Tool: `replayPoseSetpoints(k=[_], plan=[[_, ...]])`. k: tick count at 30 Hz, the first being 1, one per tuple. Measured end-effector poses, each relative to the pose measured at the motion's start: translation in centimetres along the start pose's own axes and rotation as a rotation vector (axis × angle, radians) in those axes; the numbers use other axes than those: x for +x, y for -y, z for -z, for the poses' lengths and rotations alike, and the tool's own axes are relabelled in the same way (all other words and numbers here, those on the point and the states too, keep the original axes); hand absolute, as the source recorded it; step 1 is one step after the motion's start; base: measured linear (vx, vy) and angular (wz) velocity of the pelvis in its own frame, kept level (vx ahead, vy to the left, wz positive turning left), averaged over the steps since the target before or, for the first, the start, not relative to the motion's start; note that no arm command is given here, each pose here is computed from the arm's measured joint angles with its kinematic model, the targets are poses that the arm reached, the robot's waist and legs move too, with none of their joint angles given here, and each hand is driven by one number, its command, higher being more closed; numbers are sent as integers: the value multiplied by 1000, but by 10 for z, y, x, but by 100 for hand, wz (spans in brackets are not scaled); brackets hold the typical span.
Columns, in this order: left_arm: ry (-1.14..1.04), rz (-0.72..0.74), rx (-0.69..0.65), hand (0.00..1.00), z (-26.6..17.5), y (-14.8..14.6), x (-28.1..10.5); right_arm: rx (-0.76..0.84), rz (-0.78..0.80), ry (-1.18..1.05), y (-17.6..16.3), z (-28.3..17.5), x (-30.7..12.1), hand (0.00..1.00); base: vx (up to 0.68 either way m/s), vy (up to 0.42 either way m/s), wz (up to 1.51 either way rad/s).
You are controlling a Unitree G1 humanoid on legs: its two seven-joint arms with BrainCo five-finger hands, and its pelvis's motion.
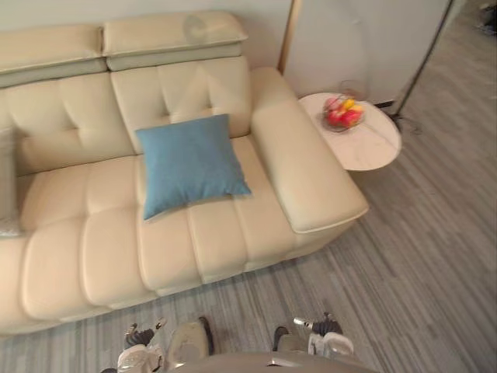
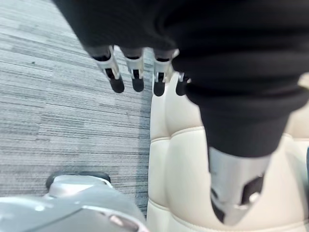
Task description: Pick up cushions and gather them together orderly.
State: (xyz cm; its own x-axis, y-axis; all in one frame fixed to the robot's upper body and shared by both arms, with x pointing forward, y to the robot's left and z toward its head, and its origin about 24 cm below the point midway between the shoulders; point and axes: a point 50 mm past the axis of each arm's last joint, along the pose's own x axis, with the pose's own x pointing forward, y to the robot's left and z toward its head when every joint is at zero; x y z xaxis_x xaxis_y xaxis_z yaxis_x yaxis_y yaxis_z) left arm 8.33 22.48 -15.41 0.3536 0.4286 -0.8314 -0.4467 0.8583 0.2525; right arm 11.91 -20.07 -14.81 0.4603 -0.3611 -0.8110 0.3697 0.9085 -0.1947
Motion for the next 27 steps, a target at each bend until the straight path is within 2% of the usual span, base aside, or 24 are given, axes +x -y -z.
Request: replayPoseSetpoints(k=[7, 11, 14, 19, 27], plan=[[4, 13, 56, 0, 0, 2, 0, 21, -2, -22, -1, 6, -2, 0, -11, 113, -60], [-7, 21, 85, 0, 1, 5, 1, 13, -1, -18, 1, 1, 0, 0, 65, 19, -136], [-19, 35, 103, 0, 2, 7, 1, 11, 2, -9, 2, -3, 2, 0, 69, -109, -165], [-14, 114, 131, 0, 3, 32, -5, -15, 34, 15, 17, -14, 8, 0, 39, -168, -119], [20, 101, 122, 0, -8, 29, -1, -19, 47, 6, 16, -14, 9, 0, 114, -187, -115]])
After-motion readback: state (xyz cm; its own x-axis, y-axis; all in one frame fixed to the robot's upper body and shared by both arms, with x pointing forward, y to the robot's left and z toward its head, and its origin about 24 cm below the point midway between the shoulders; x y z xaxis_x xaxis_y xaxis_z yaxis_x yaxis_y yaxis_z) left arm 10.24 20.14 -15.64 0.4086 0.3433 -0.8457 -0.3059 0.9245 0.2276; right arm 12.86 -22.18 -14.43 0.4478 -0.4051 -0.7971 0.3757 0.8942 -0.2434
